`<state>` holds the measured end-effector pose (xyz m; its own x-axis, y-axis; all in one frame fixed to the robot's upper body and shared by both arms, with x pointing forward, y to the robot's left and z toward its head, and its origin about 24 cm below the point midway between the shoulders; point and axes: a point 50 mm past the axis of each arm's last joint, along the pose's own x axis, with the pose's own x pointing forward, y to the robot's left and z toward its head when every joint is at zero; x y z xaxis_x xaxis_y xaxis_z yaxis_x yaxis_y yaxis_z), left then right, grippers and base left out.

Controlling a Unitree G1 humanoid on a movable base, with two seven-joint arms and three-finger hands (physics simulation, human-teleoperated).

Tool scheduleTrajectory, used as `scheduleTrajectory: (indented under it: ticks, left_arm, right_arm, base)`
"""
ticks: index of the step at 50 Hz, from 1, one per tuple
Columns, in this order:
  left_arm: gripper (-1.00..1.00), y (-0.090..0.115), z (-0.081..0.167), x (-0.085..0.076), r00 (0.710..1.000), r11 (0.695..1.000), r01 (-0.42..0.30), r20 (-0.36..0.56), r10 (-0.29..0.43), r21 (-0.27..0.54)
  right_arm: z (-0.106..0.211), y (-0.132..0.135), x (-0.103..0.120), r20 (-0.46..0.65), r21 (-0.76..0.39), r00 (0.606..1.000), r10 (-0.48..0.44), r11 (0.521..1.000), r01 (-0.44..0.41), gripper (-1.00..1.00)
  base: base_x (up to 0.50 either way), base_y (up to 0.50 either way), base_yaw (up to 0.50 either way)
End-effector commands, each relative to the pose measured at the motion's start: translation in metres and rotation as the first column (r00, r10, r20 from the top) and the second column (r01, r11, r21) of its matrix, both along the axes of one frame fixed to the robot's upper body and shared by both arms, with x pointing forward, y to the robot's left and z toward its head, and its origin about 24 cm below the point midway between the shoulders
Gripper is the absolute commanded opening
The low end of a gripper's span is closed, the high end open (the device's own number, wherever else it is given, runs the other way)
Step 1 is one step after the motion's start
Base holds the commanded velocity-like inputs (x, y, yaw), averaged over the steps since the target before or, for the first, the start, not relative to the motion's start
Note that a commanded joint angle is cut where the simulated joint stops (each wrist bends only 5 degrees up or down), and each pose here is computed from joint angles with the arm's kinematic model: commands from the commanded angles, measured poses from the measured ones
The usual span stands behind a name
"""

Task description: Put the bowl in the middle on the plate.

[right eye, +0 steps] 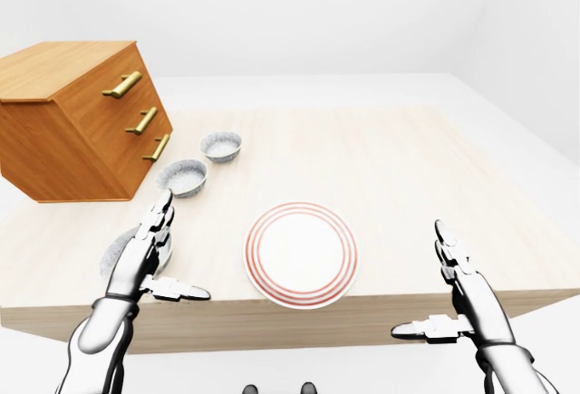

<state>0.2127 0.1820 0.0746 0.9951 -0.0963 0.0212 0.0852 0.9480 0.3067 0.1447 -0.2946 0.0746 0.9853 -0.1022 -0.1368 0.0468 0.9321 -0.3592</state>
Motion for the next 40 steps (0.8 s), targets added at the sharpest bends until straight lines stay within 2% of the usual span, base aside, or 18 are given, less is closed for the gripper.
scheduleTrajectory:
  ticks: [1,7,8,9,19,29,40]
  left_arm:
    - [1.0,0.0,-0.001,0.001,1.0,1.0,0.001,-0.003,-0.001,0.001]
    - [1.0,-0.001,0.002,-0.001,1.0,1.0,0.005,0.007,-0.005,0.004]
    - [1.0,0.001,-0.009,0.002,0.999,1.0,-0.004,-0.038,0.004,0.001]
    - [1.0,0.001,-0.01,0.002,0.999,1.0,-0.005,-0.042,0.005,0.001]
    - [1.0,-0.001,-0.004,0.0,1.0,1.0,0.003,-0.019,-0.002,0.007]
    - [1.0,0.0,-0.006,0.001,1.0,1.0,0.001,-0.026,-0.001,0.005]
    - [1.0,0.003,0.007,0.003,0.999,1.0,0.02,0.027,-0.019,-0.022]
  right_arm:
    - [0.0,0.0,0.0,0.002,0.002,1.0,0.001,1.0,-0.001,1.0]
    - [-0.001,-0.001,0.0,0.0,0.009,1.0,0.001,1.0,-0.001,1.0]
    - [-0.004,-0.001,0.001,-0.021,0.001,1.0,0.001,1.0,-0.001,1.0]
    - [-0.003,-0.001,0.001,-0.013,0.004,1.0,0.002,1.0,-0.002,1.0]
    - [-0.004,-0.002,0.002,-0.02,-0.004,1.0,-0.011,1.0,0.011,1.0]
    - [-0.007,-0.003,0.003,-0.03,-0.014,0.999,-0.03,0.999,0.029,1.0]
    - [-0.005,-0.003,0.003,-0.025,-0.023,0.999,-0.035,0.999,0.034,1.0]
  base:
    - [0.25,0.03,0.0]
    - [0.36,0.05,0.0]
    - [0.22,0.06,0.0]
    - [0.22,0.06,0.0]
    - [0.28,0.06,0.0]
    - [0.02,0.0,0.0]
    - [0.0,0.0,0.0]
